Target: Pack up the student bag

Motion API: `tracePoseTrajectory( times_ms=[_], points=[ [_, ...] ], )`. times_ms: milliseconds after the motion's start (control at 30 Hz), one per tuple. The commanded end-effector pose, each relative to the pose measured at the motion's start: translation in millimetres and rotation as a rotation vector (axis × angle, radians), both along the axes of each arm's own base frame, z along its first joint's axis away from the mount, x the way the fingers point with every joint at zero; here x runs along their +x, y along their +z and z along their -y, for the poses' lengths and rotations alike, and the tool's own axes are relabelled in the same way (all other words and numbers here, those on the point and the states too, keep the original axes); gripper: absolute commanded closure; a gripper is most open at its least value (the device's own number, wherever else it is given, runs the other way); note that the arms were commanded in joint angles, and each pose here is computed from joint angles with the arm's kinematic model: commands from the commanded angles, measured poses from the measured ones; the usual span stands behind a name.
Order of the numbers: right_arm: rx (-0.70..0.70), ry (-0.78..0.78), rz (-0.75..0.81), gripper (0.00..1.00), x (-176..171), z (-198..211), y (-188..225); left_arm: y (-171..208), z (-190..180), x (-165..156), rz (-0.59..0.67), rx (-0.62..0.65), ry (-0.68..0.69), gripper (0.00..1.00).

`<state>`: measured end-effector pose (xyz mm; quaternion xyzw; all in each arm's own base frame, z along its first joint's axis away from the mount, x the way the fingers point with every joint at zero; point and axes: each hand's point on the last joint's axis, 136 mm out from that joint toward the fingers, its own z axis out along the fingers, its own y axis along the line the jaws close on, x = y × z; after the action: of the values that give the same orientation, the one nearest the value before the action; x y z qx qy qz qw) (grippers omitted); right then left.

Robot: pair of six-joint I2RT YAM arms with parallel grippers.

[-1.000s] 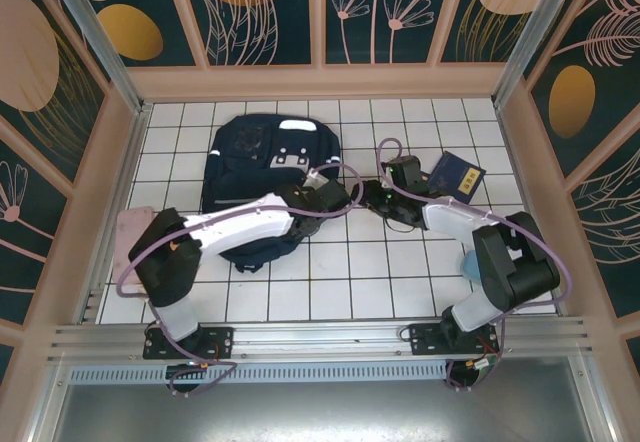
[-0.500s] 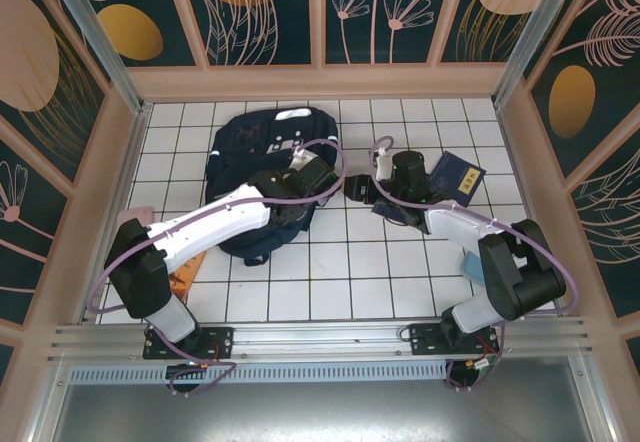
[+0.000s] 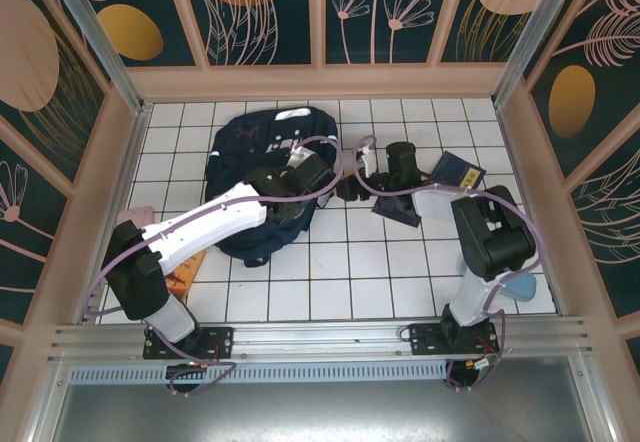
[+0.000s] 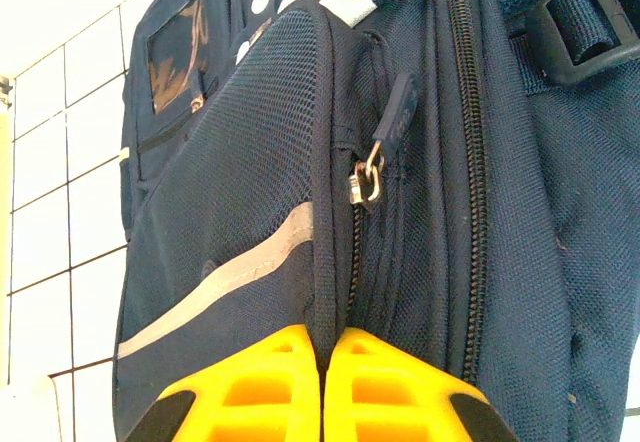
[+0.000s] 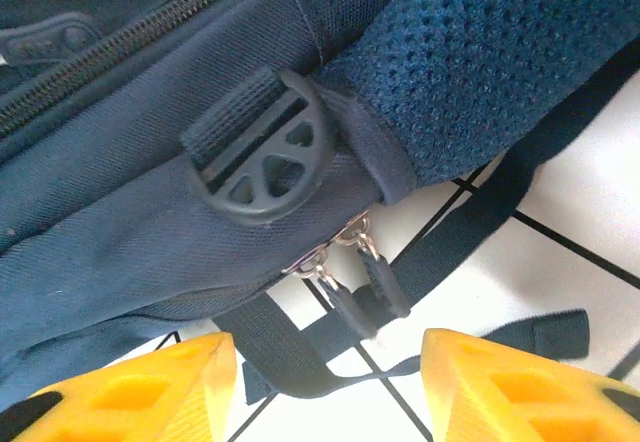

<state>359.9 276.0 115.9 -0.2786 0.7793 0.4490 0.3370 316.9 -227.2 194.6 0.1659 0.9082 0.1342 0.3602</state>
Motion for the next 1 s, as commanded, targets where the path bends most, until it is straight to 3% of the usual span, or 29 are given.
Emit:
tracePoseTrajectory(
  times_ms=[0, 133, 267, 467, 633, 800, 967],
  points=[
    [0.055, 0.137, 0.048, 0.46, -0.3, -8.2, 10.2, 52.7, -10.6, 11.9, 0.149, -0.046, 0.058, 1.0],
    [0.084, 0.219, 0.025, 0.48, -3.7, -12.9, 6.2, 59.2, -11.5, 14.2, 0.164, -0.054, 0.071, 1.0],
    [0.086, 0.213, 0.028, 0.58, 0.0, -9.9, 4.3, 61.3, -13.2, 15.3, 0.169, -0.048, 0.08, 1.0],
    [0.091, 0.207, 0.034, 0.63, 8.8, -10.5, 9.3, 63.0, -14.2, 14.7, 0.167, -0.051, 0.079, 1.0],
    [0.094, 0.202, 0.034, 0.63, 11.1, -11.2, 10.9, 63.4, -12.5, 14.5, 0.164, -0.063, 0.075, 1.0],
    [0.086, 0.181, 0.031, 0.56, 18.1, -11.2, 8.5, 62.9, -12.3, 14.1, 0.162, -0.065, 0.075, 1.0],
    [0.084, 0.216, 0.009, 0.65, 13.3, -17.8, 3.6, 63.5, -12.3, 14.2, 0.162, -0.068, 0.075, 1.0]
  ],
)
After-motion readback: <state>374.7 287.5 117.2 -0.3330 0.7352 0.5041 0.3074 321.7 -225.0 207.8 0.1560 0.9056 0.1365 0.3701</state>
